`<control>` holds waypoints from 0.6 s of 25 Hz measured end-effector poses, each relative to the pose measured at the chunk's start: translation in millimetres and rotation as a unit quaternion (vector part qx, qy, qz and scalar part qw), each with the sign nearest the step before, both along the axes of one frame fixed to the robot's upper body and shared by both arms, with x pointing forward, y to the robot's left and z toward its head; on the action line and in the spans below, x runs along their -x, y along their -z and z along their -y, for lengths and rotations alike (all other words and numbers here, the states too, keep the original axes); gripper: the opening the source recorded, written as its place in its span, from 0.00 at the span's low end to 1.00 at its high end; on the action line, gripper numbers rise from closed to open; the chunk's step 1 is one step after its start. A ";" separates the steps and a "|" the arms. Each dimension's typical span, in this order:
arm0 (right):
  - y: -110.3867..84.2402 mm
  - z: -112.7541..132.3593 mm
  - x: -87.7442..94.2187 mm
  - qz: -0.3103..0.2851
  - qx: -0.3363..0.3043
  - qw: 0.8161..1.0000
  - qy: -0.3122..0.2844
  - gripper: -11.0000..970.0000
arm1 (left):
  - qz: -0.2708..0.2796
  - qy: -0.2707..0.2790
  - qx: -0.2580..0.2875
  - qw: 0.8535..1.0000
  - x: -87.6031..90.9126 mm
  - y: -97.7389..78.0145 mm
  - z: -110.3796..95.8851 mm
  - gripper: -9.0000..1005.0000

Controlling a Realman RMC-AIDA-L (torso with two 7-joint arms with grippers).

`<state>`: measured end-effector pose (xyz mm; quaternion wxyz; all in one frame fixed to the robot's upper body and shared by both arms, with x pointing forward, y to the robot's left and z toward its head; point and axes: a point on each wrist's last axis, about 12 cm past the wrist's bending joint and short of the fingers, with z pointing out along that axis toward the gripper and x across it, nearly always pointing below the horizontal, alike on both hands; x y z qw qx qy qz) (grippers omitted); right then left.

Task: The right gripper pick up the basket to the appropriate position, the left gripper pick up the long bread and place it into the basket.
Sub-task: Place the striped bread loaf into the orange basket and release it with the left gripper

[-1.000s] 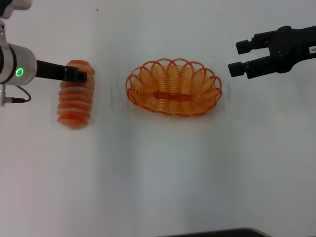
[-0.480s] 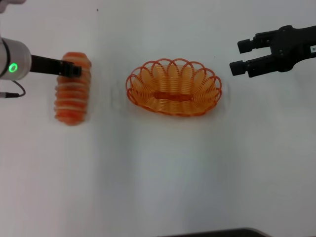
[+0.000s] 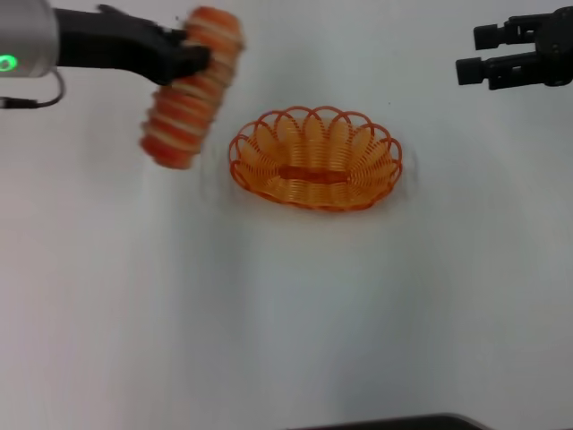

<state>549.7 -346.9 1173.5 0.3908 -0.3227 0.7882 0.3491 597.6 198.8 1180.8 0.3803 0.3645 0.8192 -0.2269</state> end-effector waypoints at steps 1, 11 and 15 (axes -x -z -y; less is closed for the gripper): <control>-0.5 1.5 0.8 0.000 -0.001 1.000 0.000 0.86 | 0.000 0.039 0.000 0.999 -2.4 -0.6 12.5 0.34; 1.3 2.1 7.3 -0.014 0.000 1.000 -0.018 0.86 | -0.029 0.207 -0.034 0.977 -15.3 15.5 93.3 0.27; 4.8 2.0 10.6 -0.028 0.003 0.999 -0.025 0.86 | -0.042 0.210 -0.048 0.976 -17.4 20.5 102.1 0.25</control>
